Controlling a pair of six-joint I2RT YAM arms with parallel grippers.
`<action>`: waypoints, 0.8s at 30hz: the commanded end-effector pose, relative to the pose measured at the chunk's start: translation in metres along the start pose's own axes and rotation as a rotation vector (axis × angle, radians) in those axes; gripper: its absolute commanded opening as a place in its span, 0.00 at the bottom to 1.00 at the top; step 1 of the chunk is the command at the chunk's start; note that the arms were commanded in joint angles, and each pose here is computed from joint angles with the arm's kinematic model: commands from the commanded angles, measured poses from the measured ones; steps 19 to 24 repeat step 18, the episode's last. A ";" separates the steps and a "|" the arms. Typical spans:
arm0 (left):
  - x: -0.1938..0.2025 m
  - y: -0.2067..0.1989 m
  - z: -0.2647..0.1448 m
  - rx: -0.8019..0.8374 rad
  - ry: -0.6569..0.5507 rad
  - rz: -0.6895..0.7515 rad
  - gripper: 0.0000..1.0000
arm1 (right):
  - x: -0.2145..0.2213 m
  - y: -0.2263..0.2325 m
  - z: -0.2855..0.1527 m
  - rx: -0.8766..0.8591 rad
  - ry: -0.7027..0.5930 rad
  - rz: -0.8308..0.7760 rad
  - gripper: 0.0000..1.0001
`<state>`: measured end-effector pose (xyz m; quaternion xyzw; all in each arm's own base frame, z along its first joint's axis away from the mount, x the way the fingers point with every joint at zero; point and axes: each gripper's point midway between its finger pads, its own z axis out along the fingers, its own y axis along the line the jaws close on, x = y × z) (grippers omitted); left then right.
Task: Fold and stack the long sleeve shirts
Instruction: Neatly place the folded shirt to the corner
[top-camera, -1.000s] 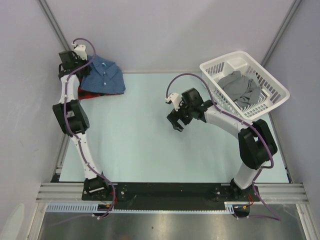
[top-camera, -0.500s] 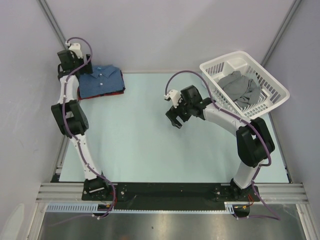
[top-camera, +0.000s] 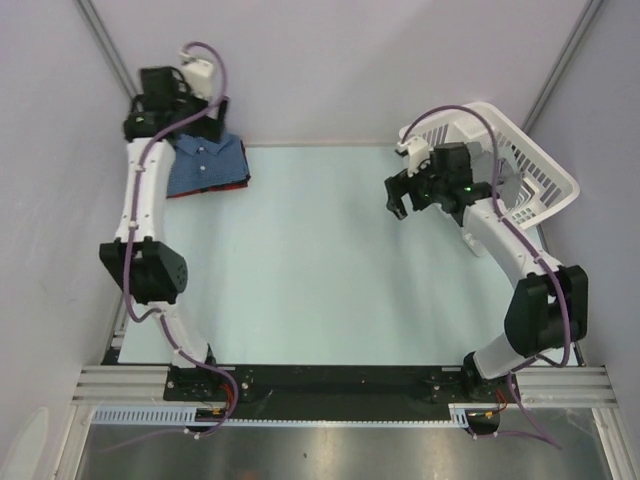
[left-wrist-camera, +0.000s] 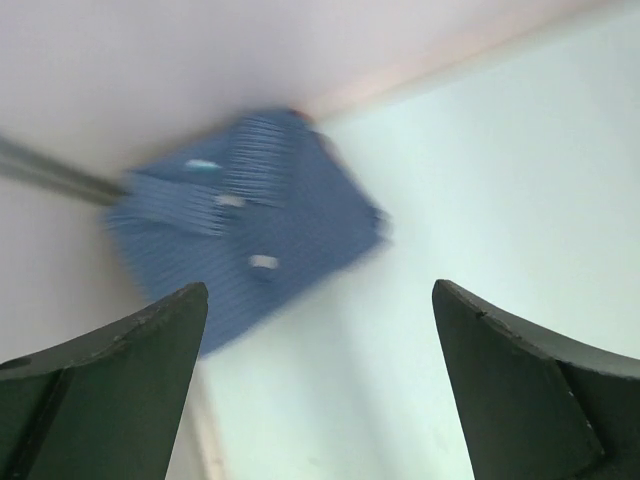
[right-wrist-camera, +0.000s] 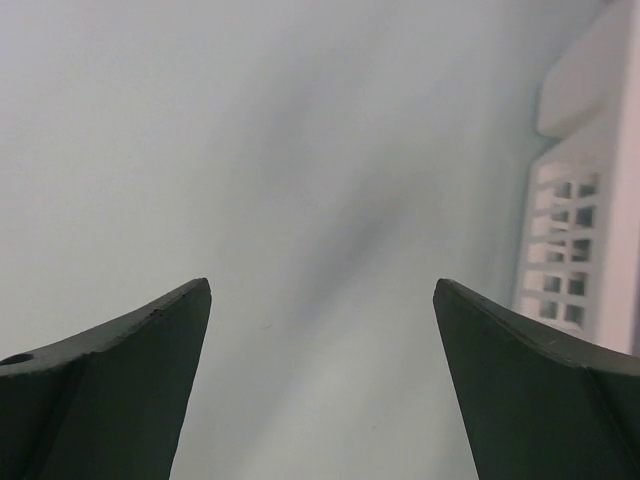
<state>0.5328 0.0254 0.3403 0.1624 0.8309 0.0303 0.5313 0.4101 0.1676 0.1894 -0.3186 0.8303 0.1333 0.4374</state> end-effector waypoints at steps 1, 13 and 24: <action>0.067 -0.122 -0.019 0.285 0.320 0.049 0.99 | -0.017 -0.004 -0.040 -0.020 -0.097 0.076 1.00; 0.129 -0.228 -0.047 0.473 0.327 -0.002 0.99 | 0.036 0.046 -0.092 -0.165 -0.076 0.104 1.00; 0.111 -0.219 -0.058 0.432 0.264 -0.013 1.00 | 0.036 0.039 -0.098 -0.155 -0.091 0.125 1.00</action>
